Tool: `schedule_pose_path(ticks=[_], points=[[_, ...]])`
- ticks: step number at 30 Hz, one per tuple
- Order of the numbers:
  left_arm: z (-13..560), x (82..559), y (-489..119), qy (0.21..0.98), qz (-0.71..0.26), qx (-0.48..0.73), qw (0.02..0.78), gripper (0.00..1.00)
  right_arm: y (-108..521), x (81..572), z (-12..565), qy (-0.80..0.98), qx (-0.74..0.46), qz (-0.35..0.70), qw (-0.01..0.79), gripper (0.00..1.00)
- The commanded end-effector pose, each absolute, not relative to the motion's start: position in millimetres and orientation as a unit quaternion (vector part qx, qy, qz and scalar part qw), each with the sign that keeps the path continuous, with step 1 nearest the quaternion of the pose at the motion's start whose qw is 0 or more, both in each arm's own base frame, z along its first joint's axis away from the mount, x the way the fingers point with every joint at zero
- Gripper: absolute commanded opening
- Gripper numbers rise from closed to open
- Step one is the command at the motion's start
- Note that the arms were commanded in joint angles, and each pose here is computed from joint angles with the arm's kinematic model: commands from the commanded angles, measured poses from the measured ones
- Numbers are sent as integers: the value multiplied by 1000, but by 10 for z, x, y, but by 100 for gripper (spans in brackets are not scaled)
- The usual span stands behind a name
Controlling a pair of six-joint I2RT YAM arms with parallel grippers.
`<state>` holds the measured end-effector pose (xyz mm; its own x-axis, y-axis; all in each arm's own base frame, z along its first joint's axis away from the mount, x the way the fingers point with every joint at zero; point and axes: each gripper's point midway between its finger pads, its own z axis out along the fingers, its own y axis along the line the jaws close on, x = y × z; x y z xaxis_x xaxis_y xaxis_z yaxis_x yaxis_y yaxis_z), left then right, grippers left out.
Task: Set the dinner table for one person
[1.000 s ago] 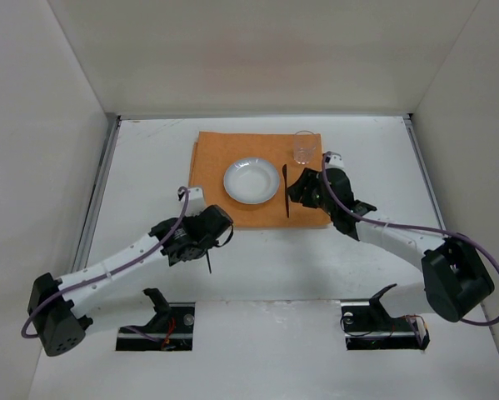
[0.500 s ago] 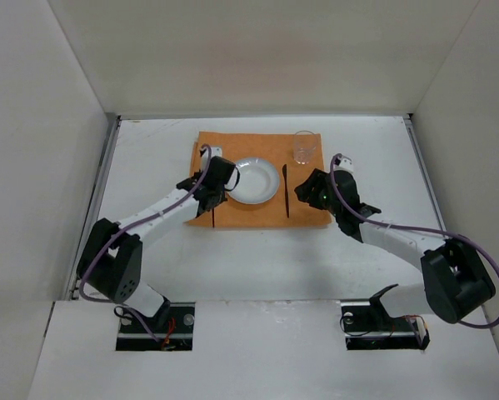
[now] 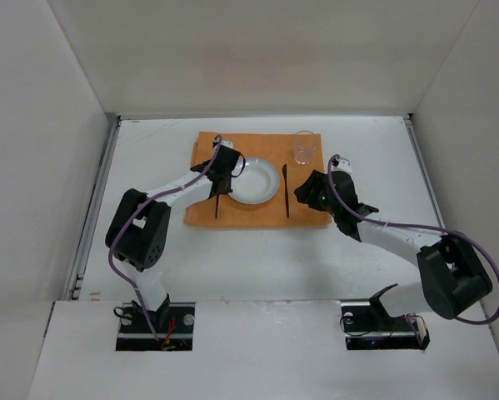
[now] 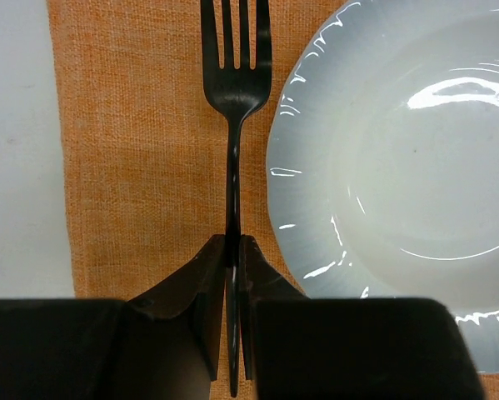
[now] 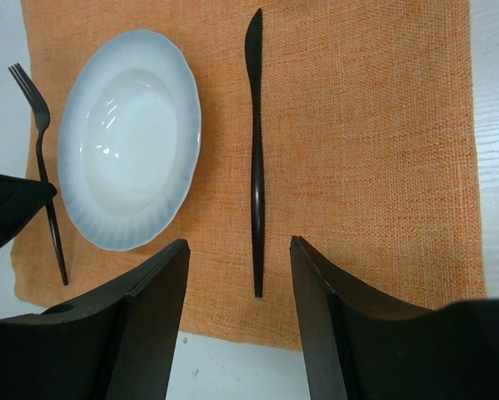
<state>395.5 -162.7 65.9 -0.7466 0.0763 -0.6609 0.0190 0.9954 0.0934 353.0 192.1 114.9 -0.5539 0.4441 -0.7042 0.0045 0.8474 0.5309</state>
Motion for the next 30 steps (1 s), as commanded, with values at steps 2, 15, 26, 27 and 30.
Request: schedule_pose_path(ticks=[2, 15, 26, 27, 30], points=[[939, 4190, -1636, 920, 44, 38, 387, 5, 1973, 3668, 1356, 825, 136, 259, 483, 58], [602, 4235, -1470, 931, 83, 48, 352, 7, 1976, 3673, 1333, 827, 136, 258, 481, 58], [794, 4105, -1412, 921, 48, -20, 386, 41, 1957, 3652, 1396, 821, 139, 262, 487, 58], [867, 4074, -1417, 917, 42, -29, 395, 44, 1954, 3645, 1406, 820, 140, 263, 488, 58], [1075, 3976, -1356, 905, 18, -66, 420, 51, 1914, 3643, 1439, 815, 147, 265, 494, 58]])
